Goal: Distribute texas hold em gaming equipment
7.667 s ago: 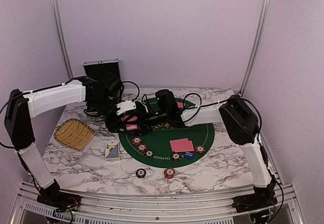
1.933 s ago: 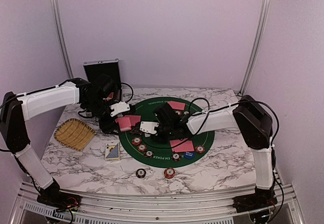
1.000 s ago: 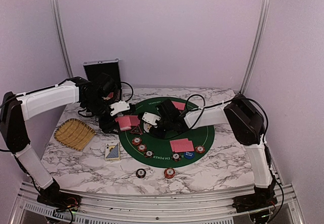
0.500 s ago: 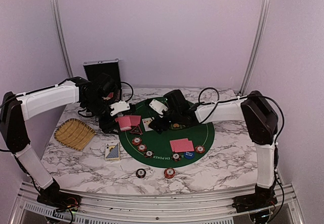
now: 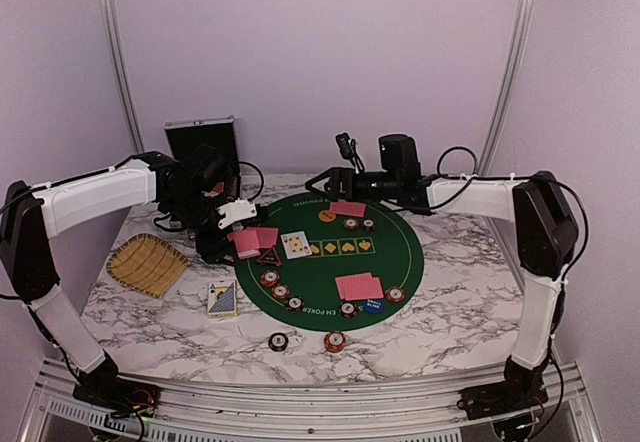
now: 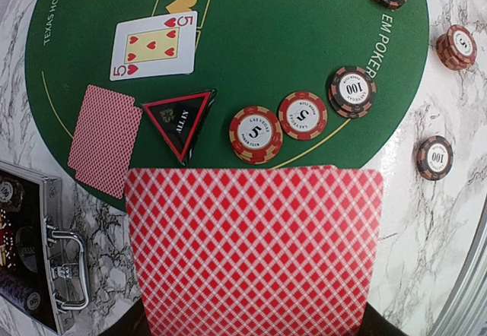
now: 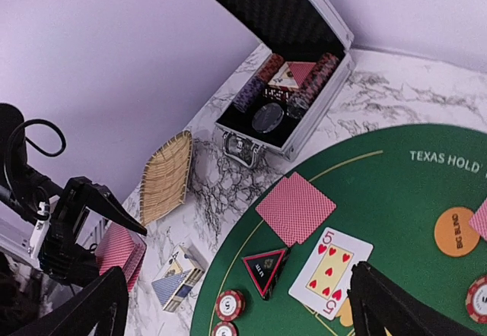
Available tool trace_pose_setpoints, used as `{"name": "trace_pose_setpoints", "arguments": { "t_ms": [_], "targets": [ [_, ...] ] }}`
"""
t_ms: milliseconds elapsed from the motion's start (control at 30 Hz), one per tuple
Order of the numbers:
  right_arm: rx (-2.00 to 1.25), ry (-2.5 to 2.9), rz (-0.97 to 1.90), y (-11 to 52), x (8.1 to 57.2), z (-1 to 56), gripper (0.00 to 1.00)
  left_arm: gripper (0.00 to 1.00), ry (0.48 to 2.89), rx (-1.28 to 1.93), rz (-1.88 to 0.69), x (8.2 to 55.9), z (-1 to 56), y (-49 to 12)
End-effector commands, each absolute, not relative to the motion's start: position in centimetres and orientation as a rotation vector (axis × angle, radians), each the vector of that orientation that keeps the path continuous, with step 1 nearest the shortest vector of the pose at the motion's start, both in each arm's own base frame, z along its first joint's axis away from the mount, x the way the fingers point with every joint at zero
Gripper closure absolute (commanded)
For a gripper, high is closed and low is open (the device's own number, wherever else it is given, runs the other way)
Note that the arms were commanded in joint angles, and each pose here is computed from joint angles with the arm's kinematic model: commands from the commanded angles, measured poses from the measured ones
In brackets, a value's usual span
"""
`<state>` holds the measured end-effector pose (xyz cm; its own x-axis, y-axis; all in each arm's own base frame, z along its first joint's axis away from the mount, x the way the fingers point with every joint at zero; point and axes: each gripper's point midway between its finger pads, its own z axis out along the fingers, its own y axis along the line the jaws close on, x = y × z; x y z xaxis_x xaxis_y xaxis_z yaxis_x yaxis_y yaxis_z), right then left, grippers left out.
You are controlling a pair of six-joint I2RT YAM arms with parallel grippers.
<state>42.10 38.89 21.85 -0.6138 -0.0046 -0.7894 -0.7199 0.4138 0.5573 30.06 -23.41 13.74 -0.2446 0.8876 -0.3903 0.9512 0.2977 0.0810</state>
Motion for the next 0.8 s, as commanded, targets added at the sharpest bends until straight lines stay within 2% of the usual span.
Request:
{"name": "trace_pose_setpoints", "arguments": {
  "t_ms": [0,167,433,767],
  "targets": [
    [-0.493,2.05,1.523,39.0,41.4,21.2,0.01,1.0,2.172,1.644,-0.265,29.6,15.6,-23.4],
    [-0.577,2.138,1.468,41.5,39.5,20.9,0.01,1.0,2.17,1.644,-0.259,29.7,15.6,-23.4],
    [-0.597,2.312,1.61,45.9,34.9,17.0,0.03,1.0,2.17,1.63,-0.269,30.1,15.9,-23.8],
    [-0.644,2.288,1.796,49.2,32.5,16.9,0.08,1.0,2.167,1.632,-0.264,30.3,15.9,-23.9]
  ]
}}
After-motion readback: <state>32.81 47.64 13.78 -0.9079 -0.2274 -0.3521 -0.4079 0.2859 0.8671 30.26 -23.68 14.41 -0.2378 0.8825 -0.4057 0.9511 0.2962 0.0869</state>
